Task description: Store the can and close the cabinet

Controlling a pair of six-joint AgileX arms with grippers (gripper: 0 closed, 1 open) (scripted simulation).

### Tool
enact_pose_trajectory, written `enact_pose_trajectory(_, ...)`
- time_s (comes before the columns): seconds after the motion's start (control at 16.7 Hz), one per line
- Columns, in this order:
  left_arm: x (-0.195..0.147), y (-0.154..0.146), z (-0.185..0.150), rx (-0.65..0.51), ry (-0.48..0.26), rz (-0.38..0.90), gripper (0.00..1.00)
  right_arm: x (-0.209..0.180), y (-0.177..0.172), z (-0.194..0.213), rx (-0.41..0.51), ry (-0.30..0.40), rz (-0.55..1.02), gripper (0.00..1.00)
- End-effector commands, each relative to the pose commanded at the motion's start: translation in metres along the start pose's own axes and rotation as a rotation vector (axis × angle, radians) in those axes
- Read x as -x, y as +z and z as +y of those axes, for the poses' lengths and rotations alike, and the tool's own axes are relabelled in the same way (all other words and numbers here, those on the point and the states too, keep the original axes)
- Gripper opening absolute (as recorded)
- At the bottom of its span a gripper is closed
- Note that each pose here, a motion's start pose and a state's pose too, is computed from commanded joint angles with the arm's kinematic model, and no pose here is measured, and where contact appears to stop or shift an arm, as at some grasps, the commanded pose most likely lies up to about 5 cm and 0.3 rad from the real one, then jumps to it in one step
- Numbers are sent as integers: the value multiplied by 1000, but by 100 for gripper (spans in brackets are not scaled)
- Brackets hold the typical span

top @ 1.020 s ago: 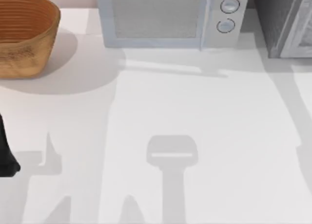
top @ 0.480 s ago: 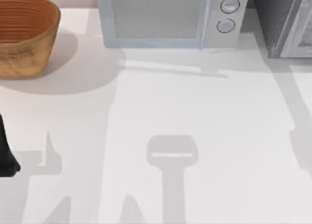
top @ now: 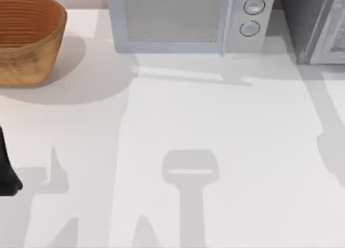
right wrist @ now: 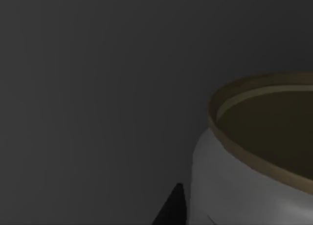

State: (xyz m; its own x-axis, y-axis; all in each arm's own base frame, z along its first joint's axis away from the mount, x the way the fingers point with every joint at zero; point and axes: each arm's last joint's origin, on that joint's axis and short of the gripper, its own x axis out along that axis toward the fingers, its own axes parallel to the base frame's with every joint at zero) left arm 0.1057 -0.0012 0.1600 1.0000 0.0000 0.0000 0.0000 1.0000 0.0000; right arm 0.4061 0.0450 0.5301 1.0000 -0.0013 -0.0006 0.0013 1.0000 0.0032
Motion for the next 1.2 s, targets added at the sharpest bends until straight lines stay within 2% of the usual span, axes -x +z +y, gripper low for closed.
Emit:
enact_pose_trajectory(0.3, 0, 0, 0, 0, 0, 0, 100, 0, 0, 0, 0, 0, 0, 0)
enact_pose_trajectory(1.08, 0, 0, 0, 0, 0, 0, 100, 0, 0, 0, 0, 0, 0, 98)
enact_pose_trajectory(1.2, 0, 0, 0, 0, 0, 0, 100, 0, 0, 0, 0, 0, 0, 100)
